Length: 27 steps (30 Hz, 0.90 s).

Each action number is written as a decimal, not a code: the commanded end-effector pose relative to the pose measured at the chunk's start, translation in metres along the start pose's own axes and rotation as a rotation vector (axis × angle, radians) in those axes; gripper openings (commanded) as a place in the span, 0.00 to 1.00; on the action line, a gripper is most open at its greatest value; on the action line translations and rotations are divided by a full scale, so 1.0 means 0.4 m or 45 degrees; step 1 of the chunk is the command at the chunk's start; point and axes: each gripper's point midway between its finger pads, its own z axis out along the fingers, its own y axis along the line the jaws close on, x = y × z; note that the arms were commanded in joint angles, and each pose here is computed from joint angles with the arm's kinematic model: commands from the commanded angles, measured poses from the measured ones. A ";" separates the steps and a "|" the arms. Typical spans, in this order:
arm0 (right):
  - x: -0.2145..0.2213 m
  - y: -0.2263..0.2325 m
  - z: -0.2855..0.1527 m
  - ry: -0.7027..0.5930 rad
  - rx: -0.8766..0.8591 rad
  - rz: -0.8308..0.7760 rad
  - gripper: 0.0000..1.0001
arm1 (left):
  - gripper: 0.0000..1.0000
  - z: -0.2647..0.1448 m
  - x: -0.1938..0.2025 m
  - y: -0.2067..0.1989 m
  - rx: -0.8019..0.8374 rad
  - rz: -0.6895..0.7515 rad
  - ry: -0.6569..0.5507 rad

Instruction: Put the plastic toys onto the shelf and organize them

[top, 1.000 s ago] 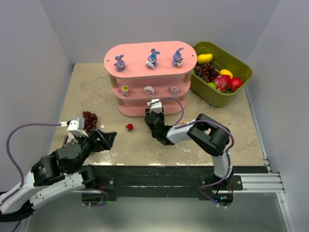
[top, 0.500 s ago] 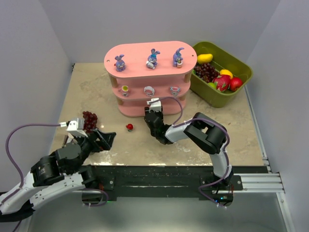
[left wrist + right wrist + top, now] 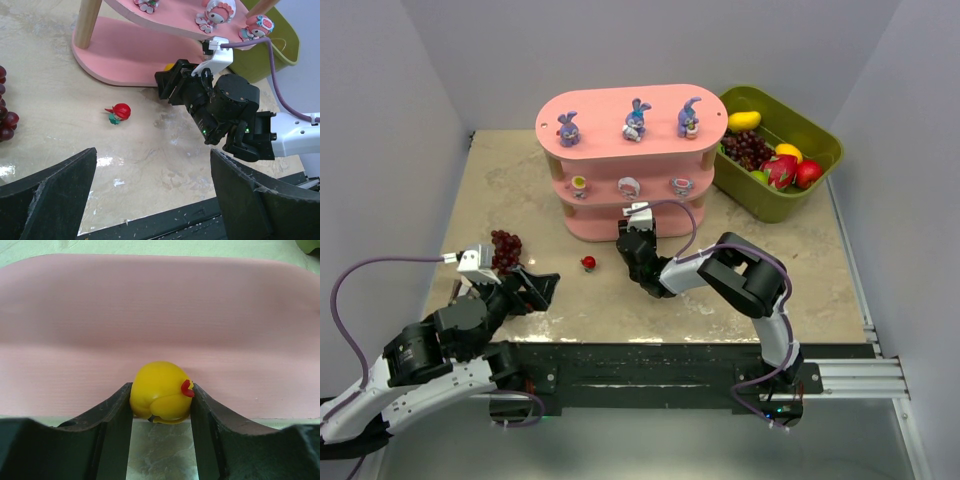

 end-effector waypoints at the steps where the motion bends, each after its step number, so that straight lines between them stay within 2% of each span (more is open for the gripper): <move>1: -0.036 -0.011 0.043 -0.034 0.026 0.046 0.36 | 1.00 -0.001 -0.017 0.004 -0.013 -0.037 -0.041; 9: -0.037 -0.015 0.045 -0.040 0.042 0.054 0.46 | 1.00 -0.003 -0.020 0.005 -0.014 -0.039 -0.045; 13: -0.036 -0.017 0.047 -0.035 0.056 0.057 0.64 | 1.00 -0.004 -0.022 0.005 -0.014 -0.040 -0.049; 16: -0.038 -0.016 0.047 -0.037 0.055 0.058 0.71 | 1.00 -0.003 -0.020 0.006 -0.016 -0.037 -0.047; 27: -0.063 -0.037 0.013 -0.098 0.007 0.108 0.81 | 0.99 -0.003 -0.020 0.007 -0.018 -0.038 -0.047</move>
